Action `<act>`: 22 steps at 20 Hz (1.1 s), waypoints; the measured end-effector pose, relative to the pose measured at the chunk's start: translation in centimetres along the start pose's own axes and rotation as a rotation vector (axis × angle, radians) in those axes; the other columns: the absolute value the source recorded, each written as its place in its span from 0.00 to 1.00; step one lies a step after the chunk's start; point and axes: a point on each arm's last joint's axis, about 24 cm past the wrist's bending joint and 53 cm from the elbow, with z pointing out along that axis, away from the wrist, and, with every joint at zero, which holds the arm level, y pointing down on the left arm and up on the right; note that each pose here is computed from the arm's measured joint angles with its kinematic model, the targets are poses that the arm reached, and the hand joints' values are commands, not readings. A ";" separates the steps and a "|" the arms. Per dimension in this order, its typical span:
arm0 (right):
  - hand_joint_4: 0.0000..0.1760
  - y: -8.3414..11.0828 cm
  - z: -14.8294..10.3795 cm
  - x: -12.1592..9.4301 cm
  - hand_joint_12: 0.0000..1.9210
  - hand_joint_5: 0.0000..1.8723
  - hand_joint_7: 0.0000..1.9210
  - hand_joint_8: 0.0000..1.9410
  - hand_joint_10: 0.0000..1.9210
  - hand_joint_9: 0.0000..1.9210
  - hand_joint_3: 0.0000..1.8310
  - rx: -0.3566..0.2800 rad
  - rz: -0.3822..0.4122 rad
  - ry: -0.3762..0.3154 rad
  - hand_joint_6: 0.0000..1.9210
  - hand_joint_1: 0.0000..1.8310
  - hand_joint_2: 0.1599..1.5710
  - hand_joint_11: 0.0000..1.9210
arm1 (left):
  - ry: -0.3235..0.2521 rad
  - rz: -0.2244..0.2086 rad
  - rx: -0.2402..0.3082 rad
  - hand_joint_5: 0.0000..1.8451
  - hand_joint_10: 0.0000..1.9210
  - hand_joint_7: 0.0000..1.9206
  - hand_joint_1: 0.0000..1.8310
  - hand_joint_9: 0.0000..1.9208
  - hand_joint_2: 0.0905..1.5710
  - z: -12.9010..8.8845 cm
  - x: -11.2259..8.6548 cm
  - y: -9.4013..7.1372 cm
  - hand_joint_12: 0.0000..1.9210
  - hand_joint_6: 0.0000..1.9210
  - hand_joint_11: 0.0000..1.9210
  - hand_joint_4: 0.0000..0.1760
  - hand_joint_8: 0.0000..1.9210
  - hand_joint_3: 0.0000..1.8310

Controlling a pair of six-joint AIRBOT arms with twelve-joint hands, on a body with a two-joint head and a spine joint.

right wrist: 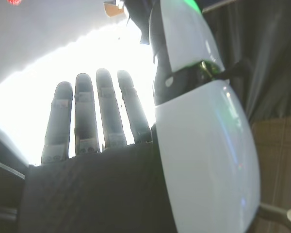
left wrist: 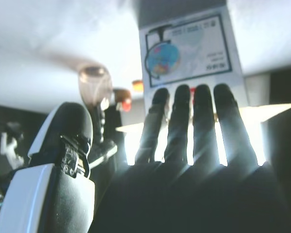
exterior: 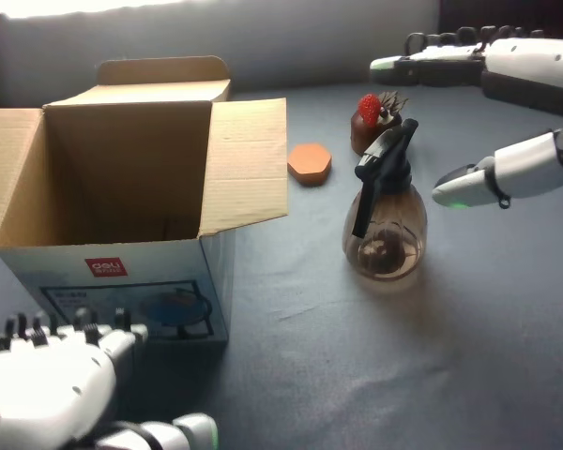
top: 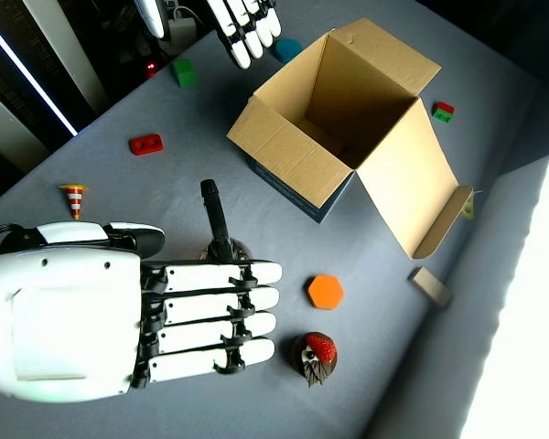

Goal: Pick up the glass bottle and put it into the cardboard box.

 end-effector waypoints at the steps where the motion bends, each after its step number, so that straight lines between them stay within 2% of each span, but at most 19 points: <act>1: 0.00 -0.1 0.3 0.2 0.00 0.08 0.08 0.00 0.01 0.05 0.00 0.001 -0.002 0.004 0.00 0.60 0.61 0.00 | 0.010 0.002 -0.007 0.02 0.00 0.02 0.02 0.01 0.80 0.2 0.4 0.2 0.00 0.00 0.00 0.11 0.00 0.00; 3: 0.00 -0.7 1.1 0.7 0.00 0.08 0.08 0.00 0.01 0.05 0.00 0.025 -0.005 0.018 0.00 0.60 0.61 0.00 | 0.010 0.013 -0.001 0.03 0.00 0.02 0.02 0.01 0.81 0.4 1.0 0.3 0.00 0.00 0.00 0.10 0.00 0.00; 5: 0.00 -1.6 1.5 1.1 0.00 0.08 0.08 0.00 0.01 0.04 0.00 0.051 -0.019 0.029 0.00 0.60 0.61 0.00 | -0.023 0.007 0.048 0.02 0.00 0.02 0.02 0.00 0.81 0.7 1.1 -0.6 0.00 0.00 0.00 0.00 0.00 0.00; 6: 0.00 -1.9 1.8 1.4 0.00 0.08 0.08 0.00 0.01 0.04 0.00 0.061 -0.031 0.037 0.00 0.60 0.61 0.00 | -0.030 0.003 0.071 0.01 0.00 0.02 0.01 0.00 0.80 0.8 1.3 -1.2 0.00 0.00 0.00 0.00 0.00 0.00; 8: 0.00 -1.8 2.0 1.5 0.00 0.08 0.08 0.00 0.01 0.04 0.00 0.052 -0.033 0.042 0.00 0.60 0.61 0.00 | -0.029 0.003 0.075 0.00 0.00 0.01 0.01 0.00 0.80 1.1 1.7 -1.4 0.00 0.00 0.00 0.00 0.00 0.00; 15: 0.00 -1.3 3.4 2.2 0.00 0.07 0.07 0.00 0.01 0.04 0.00 0.026 -0.012 0.052 0.00 0.59 0.61 0.00 | -0.033 -0.065 0.007 0.00 0.00 0.01 0.01 0.00 0.80 2.4 2.6 1.0 0.00 0.00 0.00 0.00 0.00 0.00; 17: 0.00 -1.1 3.7 2.3 0.00 0.07 0.07 0.00 0.01 0.04 0.00 0.022 -0.008 0.054 0.00 0.59 0.61 0.00 | -0.058 -0.064 0.000 0.00 0.00 0.01 0.01 0.00 0.80 3.0 2.0 1.4 0.00 0.00 0.00 0.00 0.00 0.00; 19: 0.00 -1.0 4.0 2.7 0.00 0.07 0.07 0.00 0.01 0.04 0.00 0.018 -0.008 0.061 0.00 0.59 0.61 0.00 | -0.077 -0.068 0.013 0.00 0.00 0.00 0.01 0.00 0.80 3.5 1.6 1.2 0.00 0.00 0.00 0.00 0.00 0.00; 22: 0.00 -0.9 4.4 3.1 0.00 0.07 0.07 0.00 0.01 0.04 0.00 0.015 -0.013 0.069 0.00 0.58 0.61 0.00 | -0.056 -0.078 0.045 0.00 0.00 0.00 0.01 0.00 0.80 3.6 2.3 0.4 0.00 0.00 0.00 0.00 0.00 0.00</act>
